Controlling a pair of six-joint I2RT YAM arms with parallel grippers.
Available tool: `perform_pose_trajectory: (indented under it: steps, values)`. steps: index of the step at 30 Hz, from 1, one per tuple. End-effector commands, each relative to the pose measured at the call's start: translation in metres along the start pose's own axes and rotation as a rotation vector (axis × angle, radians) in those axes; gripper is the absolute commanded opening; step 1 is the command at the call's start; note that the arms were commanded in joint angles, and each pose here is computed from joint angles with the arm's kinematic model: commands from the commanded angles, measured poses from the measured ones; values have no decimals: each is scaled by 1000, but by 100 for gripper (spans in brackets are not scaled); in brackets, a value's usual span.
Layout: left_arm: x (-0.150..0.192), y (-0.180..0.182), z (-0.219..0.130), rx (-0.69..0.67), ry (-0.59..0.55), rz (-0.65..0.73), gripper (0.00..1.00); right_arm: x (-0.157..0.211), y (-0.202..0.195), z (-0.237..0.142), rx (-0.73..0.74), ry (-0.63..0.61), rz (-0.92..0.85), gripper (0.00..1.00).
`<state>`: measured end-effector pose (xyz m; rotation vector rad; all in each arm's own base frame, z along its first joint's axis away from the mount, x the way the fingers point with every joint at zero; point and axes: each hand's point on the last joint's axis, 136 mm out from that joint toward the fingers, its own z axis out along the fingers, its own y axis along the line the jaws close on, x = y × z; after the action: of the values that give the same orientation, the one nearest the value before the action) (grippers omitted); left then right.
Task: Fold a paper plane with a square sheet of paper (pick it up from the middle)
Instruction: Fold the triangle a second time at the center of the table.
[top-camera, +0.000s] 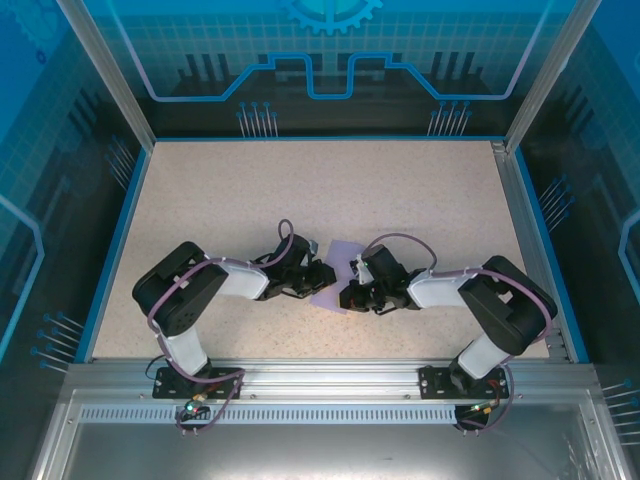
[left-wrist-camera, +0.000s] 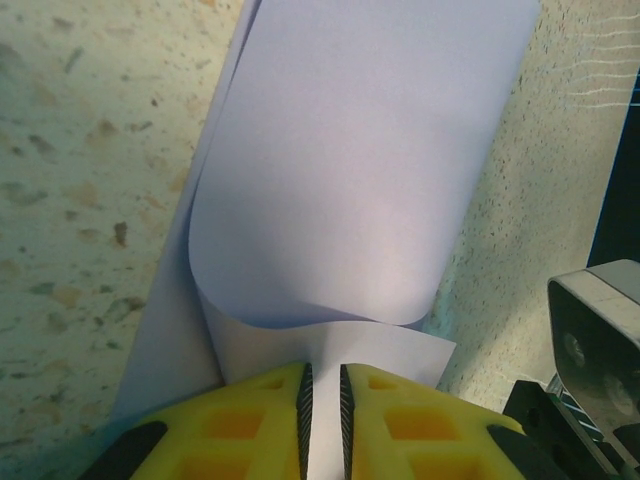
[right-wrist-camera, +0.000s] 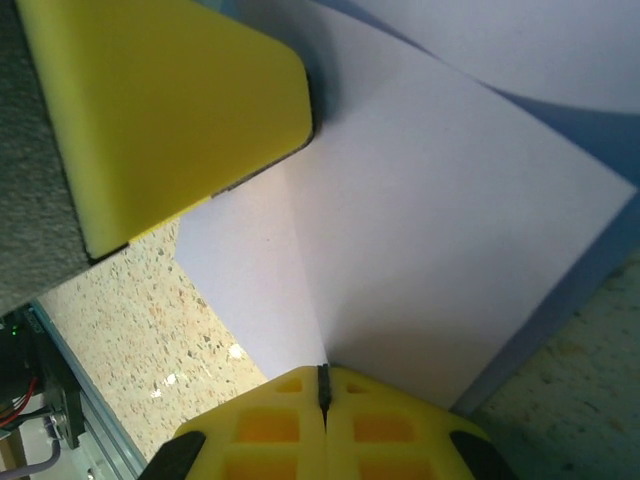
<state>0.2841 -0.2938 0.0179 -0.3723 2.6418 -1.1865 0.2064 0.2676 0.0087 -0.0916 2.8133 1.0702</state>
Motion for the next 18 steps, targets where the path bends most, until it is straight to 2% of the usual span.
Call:
perform_pose_trajectory:
  steps: [1, 18]
  values:
    - [-6, 39, 5, -126, -30, -47, 21, 42, -58, -7, 208, 122, 93, 0]
    - [-12, 40, 0, -130, -34, -35, 20, 48, -68, -16, 209, 126, 93, 0]
